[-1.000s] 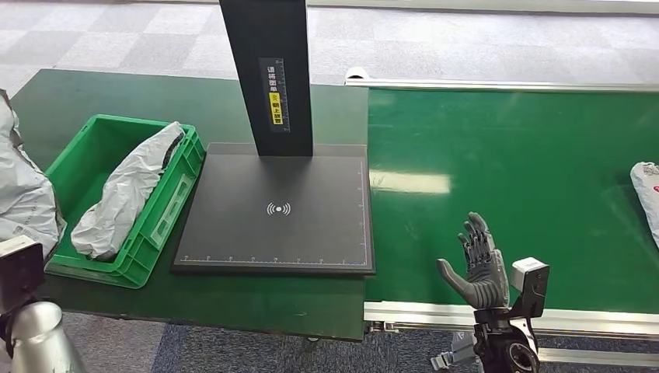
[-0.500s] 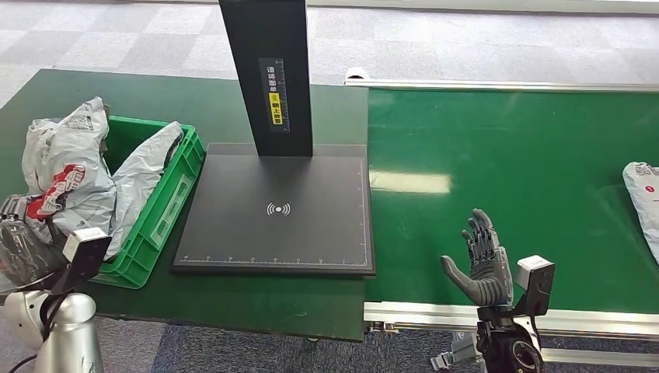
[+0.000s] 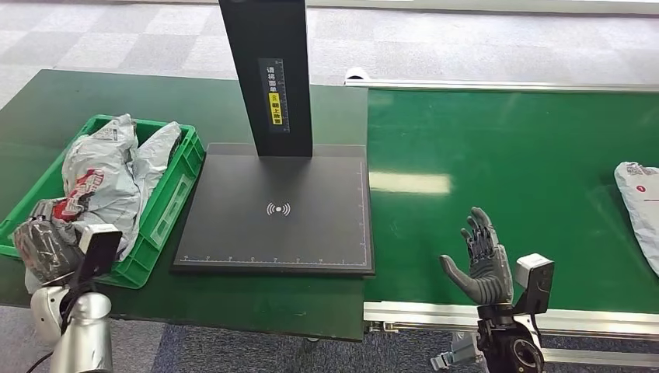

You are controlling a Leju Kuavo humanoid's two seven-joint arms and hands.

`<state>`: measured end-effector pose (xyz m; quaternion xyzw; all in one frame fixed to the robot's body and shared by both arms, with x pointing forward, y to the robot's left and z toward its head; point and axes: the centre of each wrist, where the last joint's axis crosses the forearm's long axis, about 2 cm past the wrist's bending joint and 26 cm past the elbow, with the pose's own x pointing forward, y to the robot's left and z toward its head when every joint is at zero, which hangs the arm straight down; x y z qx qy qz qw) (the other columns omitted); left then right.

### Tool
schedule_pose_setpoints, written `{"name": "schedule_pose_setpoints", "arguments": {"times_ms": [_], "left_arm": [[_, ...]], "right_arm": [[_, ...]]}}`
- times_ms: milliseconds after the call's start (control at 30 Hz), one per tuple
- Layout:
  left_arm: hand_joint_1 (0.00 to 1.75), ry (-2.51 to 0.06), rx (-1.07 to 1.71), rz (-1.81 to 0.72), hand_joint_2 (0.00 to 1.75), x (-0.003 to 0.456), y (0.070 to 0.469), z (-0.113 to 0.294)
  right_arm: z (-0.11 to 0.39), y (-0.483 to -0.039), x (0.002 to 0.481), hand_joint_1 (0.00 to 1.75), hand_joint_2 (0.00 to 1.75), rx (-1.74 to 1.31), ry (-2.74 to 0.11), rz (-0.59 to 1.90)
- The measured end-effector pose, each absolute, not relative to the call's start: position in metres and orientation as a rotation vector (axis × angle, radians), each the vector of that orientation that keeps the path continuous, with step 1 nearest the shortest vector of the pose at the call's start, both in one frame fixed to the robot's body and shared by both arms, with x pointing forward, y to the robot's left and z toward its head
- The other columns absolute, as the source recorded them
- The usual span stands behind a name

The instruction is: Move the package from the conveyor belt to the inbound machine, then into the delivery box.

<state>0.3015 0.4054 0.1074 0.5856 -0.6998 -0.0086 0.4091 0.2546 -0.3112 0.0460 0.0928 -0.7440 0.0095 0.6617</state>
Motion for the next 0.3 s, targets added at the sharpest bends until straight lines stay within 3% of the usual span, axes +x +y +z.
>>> {"name": "schedule_pose_setpoints", "arguments": {"times_ms": [300], "left_arm": [[0.00, -1.703, 1.446, 0.051, 1.75, 0.299, 0.416, 0.090]], "right_arm": [[0.047, -0.312, 0.255, 0.00, 1.75, 0.203, -1.687, 0.024]]}}
